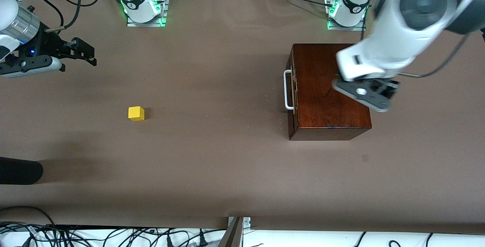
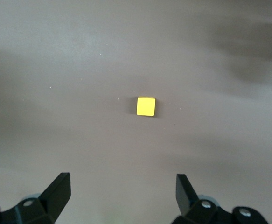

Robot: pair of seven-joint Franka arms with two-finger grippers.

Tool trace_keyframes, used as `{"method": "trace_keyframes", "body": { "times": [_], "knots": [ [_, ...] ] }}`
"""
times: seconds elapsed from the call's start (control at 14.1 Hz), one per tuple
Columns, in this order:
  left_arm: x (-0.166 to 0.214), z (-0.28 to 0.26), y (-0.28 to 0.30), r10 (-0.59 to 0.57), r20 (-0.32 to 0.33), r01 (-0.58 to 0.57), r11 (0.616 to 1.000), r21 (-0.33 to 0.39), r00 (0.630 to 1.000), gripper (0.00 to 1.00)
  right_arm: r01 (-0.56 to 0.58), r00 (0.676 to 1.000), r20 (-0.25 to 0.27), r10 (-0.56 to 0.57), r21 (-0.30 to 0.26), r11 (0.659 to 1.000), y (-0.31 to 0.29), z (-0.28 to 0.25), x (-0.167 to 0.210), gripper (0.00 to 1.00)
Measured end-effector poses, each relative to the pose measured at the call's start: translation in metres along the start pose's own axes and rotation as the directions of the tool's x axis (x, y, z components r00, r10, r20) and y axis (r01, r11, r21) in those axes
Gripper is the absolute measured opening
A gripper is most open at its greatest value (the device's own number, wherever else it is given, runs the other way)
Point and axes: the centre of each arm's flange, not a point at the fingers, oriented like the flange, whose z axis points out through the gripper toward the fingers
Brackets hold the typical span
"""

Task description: Open drawer, take yellow block, close drawer

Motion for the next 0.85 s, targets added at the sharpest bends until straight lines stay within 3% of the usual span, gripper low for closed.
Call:
{"method": "trace_keyframes", "body": {
  "times": [0.21, 0.42, 0.85],
  "knots": [
    [-0.044, -0.017, -0.067, -0.220, -0.088, 0.214, 0.974, -0.070, 0.972, 1.00, 0.004, 1.000, -0.001, -0.004, -0.005, 1.000, 0.000, 0.000, 0.003, 1.00],
    [-0.101, -0.008, -0.100, -0.356, -0.058, 0.351, 0.933, -0.081, 0.933, 1.00, 0.011, 1.000, -0.002, -0.011, -0.022, 1.000, 0.000, -0.001, 0.003, 1.00],
    [-0.120, 0.002, -0.105, -0.422, -0.047, 0.417, 0.905, -0.082, 0.906, 1.00, 0.034, 0.999, 0.000, -0.034, -0.026, 0.999, -0.012, 0.000, 0.004, 1.00]
  ]
}}
